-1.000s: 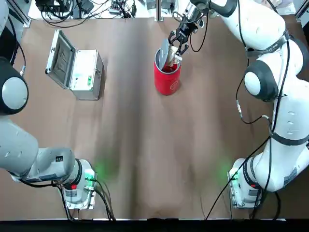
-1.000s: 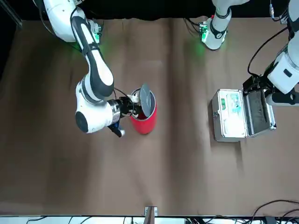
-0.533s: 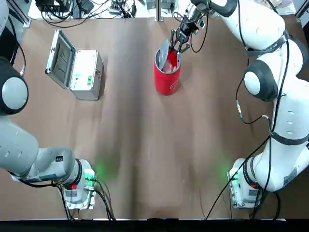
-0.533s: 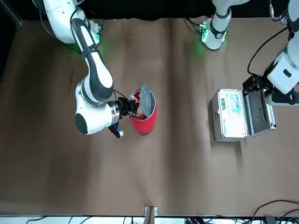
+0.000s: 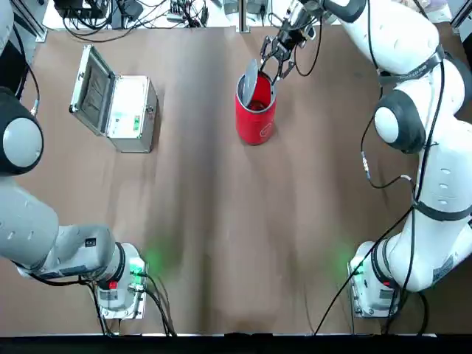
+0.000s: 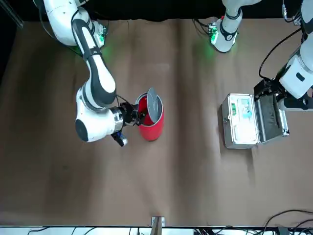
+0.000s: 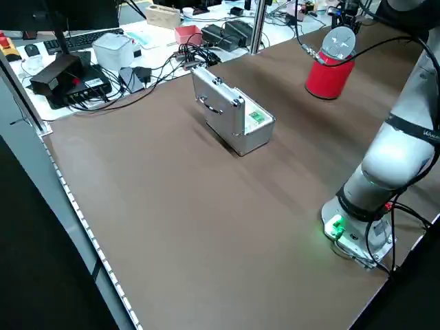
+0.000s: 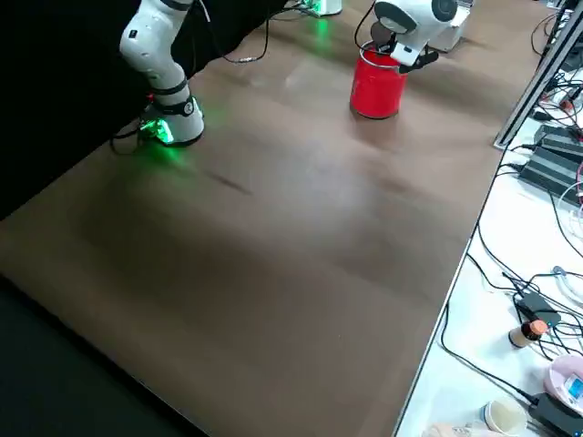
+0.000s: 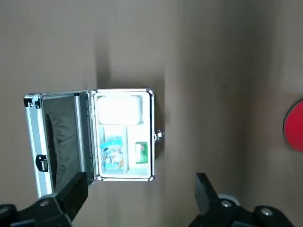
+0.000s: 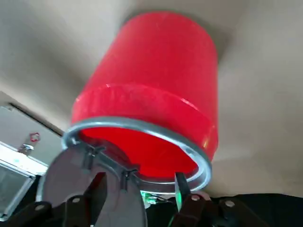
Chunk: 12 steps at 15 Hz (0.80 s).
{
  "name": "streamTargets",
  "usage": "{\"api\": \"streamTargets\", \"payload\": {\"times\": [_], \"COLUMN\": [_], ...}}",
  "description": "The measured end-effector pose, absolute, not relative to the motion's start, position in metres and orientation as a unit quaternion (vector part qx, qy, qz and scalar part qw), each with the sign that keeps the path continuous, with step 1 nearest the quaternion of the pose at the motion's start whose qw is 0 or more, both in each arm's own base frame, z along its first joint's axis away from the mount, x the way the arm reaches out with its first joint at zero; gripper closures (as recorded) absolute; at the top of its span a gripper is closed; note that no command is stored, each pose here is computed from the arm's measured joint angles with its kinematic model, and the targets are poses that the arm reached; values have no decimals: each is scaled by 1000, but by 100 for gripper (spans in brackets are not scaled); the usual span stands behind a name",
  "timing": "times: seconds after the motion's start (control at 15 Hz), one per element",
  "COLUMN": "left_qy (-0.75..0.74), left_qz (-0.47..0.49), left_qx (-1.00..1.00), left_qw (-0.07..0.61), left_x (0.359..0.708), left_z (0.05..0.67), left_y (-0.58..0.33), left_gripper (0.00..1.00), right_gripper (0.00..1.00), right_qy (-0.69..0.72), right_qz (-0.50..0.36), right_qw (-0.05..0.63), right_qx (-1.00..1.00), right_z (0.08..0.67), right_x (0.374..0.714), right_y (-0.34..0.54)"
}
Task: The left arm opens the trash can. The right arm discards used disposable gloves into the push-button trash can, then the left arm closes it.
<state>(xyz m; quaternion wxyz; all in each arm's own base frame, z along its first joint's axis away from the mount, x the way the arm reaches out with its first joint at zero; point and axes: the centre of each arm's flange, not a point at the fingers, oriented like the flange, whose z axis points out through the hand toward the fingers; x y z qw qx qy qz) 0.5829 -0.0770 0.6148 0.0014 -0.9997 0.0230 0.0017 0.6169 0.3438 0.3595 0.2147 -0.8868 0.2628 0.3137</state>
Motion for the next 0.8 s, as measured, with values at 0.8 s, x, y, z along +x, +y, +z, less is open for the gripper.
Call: {"api": "streamTargets", "payload": {"times": [0.8], "left_qy": [22], "left_qz": [42], "left_qx": [-999], "left_qw": [6], "left_x": [575], "left_z": [604], "left_y": [-73], "left_gripper": [30], "right_gripper": [34], "right_qy": [133], "right_qz": [173], "right_qw": [86], "right_qx": [-972], "right_z": [495], "right_x": [652], "right_y": [172]}}
